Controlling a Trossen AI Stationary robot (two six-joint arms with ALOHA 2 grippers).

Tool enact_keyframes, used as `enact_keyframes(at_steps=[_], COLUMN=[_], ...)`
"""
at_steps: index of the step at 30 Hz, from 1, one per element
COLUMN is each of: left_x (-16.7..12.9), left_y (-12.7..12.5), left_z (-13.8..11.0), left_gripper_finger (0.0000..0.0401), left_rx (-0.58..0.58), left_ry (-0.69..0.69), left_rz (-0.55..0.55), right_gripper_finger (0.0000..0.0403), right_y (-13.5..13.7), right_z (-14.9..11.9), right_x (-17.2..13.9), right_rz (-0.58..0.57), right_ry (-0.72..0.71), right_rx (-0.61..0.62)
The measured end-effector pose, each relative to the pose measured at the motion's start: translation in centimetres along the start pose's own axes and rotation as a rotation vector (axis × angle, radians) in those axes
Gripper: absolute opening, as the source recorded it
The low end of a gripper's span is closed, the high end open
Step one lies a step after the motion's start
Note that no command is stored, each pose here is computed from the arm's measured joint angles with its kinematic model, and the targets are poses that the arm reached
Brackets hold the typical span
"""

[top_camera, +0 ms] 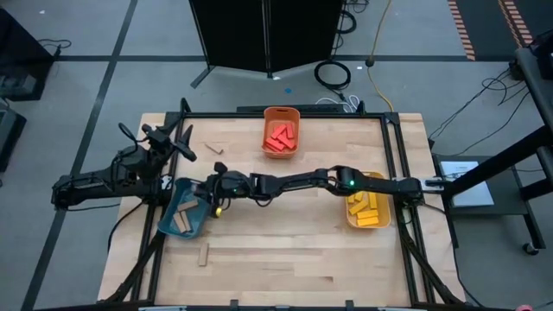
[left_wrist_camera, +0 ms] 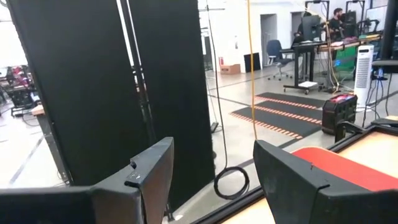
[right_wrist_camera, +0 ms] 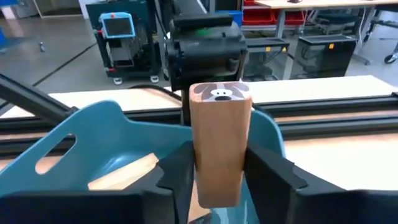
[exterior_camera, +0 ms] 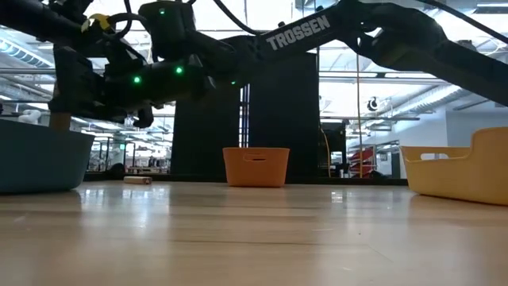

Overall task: Sort blocks
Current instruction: Put the bottom right brown block into the blue bin, then put the bottom brown block into the blue bin

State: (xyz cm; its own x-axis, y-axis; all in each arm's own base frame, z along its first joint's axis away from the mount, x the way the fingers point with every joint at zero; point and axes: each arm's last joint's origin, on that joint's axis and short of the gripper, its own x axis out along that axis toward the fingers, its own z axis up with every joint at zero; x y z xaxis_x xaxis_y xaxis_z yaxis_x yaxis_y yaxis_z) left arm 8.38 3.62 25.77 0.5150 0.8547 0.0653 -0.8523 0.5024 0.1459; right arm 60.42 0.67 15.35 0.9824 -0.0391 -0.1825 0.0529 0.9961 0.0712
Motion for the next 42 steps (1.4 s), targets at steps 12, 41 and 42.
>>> enact_keyframes(at_steps=[12,41,42], left_x=[0.0,-0.7,-0.7], left_y=[-0.1,-1.8,-1.8], left_z=[0.0,0.8,0.8], left_gripper_finger=[0.0219,0.0219,0.0219], left_rx=[-0.002,-0.203,-0.203], left_ry=[-0.007,-0.128,-0.127], left_rz=[-0.024,-0.719,-0.719], right_gripper_finger=[0.0191,0.0185,0.0185], right_y=[0.4,15.0,15.0], right_z=[0.1,-4.8,-5.2], right_x=[-0.1,-1.7,-1.6], right_rz=[0.011,0.198,0.198], right_ry=[0.016,-0.051,-0.046], right_rx=[0.018,-0.124,-0.113])
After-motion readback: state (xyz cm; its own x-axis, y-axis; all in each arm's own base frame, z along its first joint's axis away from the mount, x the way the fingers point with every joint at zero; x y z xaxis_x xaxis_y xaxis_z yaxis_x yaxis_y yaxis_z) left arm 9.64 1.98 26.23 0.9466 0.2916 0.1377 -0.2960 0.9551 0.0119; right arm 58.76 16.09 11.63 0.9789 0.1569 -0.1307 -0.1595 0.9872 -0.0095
